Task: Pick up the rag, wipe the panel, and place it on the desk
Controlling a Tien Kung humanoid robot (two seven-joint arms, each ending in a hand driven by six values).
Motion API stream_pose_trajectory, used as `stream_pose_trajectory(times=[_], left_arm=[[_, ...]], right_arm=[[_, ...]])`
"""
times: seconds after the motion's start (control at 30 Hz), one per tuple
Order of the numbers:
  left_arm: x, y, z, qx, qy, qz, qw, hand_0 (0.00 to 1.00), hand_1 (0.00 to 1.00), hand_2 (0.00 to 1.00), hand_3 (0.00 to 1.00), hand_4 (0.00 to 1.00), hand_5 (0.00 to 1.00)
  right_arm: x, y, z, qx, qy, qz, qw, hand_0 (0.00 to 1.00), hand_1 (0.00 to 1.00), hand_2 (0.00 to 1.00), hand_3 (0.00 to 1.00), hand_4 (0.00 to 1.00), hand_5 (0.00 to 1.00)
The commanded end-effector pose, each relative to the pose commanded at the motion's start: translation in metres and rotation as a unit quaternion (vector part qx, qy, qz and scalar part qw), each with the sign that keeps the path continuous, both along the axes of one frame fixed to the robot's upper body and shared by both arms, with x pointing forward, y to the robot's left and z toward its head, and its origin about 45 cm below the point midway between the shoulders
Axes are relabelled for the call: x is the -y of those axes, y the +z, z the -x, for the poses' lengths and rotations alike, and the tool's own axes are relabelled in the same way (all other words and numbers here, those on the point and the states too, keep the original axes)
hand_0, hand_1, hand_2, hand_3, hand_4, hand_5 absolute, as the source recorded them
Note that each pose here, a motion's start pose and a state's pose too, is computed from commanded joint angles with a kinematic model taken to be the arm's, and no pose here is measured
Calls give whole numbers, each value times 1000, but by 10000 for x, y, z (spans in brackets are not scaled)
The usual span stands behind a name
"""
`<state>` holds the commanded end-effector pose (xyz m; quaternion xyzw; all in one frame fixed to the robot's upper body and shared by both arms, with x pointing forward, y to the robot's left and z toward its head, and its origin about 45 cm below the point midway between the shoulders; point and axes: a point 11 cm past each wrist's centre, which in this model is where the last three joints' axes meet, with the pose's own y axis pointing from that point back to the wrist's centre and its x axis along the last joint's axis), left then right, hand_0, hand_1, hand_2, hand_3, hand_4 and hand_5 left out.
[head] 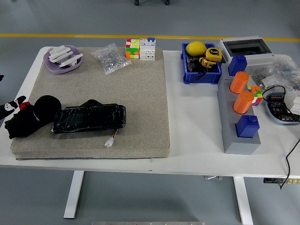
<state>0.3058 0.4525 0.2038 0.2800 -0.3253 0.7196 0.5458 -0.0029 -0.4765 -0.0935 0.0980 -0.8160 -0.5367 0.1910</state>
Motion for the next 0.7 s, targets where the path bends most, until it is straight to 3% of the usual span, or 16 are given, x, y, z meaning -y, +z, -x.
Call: stream_pose_trajectory(times=[0.27, 0.7], left_arm=[[128, 18, -120, 3, -15, 2, 1000, 867, 874, 797, 792, 998, 581], [252, -13, -189, 1, -23, 7, 1000, 867, 872, 791, 790, 998, 573]], right_arm=[[-123, -56, 53, 5, -9, -10, 1000, 762, 663, 671, 613, 998, 480], [-197, -88, 98, 4, -9, -16, 1000, 762, 664, 671, 612, 998, 479]])
